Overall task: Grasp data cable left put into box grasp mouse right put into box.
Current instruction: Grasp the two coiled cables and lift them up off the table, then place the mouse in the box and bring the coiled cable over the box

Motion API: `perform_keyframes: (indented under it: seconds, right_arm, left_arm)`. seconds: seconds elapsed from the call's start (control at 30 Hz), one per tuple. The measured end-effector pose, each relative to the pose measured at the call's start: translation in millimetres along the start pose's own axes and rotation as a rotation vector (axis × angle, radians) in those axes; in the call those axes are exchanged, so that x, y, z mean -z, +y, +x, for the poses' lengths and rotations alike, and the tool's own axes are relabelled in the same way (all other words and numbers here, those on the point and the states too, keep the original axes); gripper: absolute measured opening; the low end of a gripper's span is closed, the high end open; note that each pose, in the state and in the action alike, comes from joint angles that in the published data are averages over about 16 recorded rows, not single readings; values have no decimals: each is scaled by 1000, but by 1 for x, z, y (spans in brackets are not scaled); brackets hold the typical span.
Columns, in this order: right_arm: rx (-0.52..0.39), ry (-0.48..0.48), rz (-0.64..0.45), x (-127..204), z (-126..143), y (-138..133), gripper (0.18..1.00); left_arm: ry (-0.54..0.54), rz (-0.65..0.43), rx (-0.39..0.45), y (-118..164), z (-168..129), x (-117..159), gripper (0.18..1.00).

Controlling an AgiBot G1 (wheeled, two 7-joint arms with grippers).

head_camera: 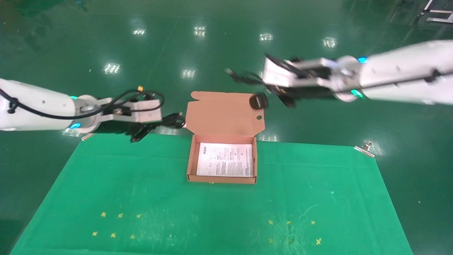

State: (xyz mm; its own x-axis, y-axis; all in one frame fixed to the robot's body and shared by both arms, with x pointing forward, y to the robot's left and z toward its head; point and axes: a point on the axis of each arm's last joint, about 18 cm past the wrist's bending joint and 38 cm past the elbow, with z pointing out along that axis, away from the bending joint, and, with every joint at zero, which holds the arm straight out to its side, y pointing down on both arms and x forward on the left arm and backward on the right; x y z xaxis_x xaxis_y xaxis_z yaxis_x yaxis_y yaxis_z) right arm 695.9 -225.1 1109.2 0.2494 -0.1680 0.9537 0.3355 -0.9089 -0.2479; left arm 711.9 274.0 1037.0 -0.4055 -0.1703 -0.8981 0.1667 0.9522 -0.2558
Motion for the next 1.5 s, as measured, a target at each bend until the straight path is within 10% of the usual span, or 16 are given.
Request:
perform_keyframes:
  seconds: [0.7, 1.5]
  right_arm:
    - [98, 121, 224, -25, 57, -95, 231]
    - [58, 26, 236, -55, 4, -90, 230]
  left_arm:
    - [-217, 38, 17, -50, -63, 18, 262]
    - [-218, -163, 96, 13, -53, 16, 261]
